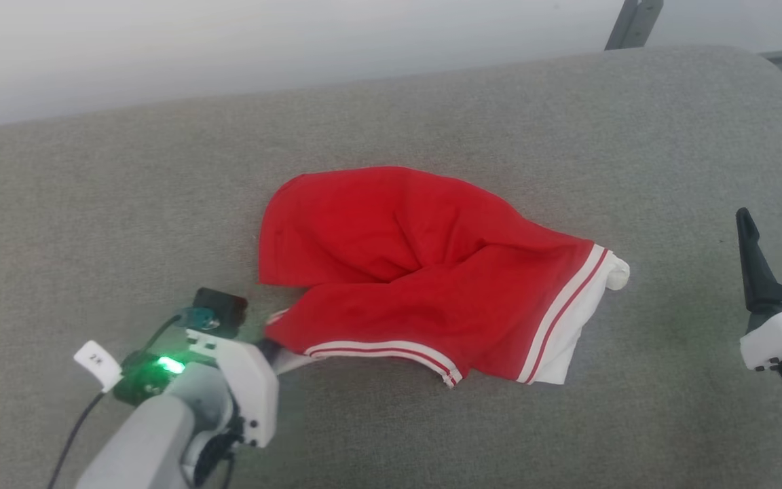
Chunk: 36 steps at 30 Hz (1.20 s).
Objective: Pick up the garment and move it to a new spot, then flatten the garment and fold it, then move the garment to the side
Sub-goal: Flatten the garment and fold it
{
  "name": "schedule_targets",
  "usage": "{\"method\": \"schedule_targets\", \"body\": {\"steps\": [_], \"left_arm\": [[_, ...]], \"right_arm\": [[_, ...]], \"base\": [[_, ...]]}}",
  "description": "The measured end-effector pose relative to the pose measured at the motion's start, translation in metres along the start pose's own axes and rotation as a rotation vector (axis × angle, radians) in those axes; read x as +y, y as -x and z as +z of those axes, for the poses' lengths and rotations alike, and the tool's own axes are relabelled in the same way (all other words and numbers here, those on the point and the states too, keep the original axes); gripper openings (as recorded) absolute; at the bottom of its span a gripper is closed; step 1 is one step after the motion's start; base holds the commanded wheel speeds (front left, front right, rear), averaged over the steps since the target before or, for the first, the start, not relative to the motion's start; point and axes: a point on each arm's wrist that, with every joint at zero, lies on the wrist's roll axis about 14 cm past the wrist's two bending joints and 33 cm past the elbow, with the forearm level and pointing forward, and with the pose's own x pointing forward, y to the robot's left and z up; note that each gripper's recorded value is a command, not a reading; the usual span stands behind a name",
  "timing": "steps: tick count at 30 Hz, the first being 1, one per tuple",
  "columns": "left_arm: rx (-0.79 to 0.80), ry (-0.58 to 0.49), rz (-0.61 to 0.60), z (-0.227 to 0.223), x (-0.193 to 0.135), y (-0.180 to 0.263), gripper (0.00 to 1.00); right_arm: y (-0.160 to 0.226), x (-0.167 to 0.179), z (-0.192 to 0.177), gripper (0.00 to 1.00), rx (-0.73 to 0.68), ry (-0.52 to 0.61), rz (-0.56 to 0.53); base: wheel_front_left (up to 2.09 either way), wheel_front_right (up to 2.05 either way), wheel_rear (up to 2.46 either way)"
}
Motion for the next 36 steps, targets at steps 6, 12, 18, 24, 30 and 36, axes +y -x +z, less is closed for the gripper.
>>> {"method": "schedule_targets", "body": {"steps": [6, 12, 18, 24, 30, 36], "left_arm": [[-0.099, -0.078, 0.136, 0.020, 0.048, 0.023, 0.00], [-0.238, -0.156, 0.235, 0.056, 0.083, 0.058, 0.00], [-0.271, -0.197, 0.295, 0.059, 0.099, 0.095, 0.00], [-0.193, -0.151, 0.275, 0.019, 0.087, 0.114, 0.00], [-0.085, -0.098, 0.220, -0.020, 0.069, 0.114, 0.18], [0.023, -0.035, 0.167, -0.055, 0.054, 0.102, 0.33]], "right_arm": [[-0.003, 0.005, 0.004, 1.00, -0.013, 0.009, 0.011], [-0.003, 0.014, 0.005, 1.00, -0.021, 0.012, 0.029], [-0.001, 0.025, 0.007, 1.00, -0.024, 0.009, 0.053], [0.001, 0.032, 0.003, 1.00, -0.010, 0.005, 0.069], [-0.001, 0.037, -0.003, 1.00, 0.008, 0.002, 0.078], [-0.003, 0.041, -0.010, 1.00, 0.033, 0.001, 0.091]], "base": [[0.00, 0.00, 0.00], [0.00, 0.00, 0.00], [0.00, 0.00, 0.00], [0.00, 0.00, 0.00], [0.00, 0.00, 0.00], [0.00, 0.00, 0.00]]}}
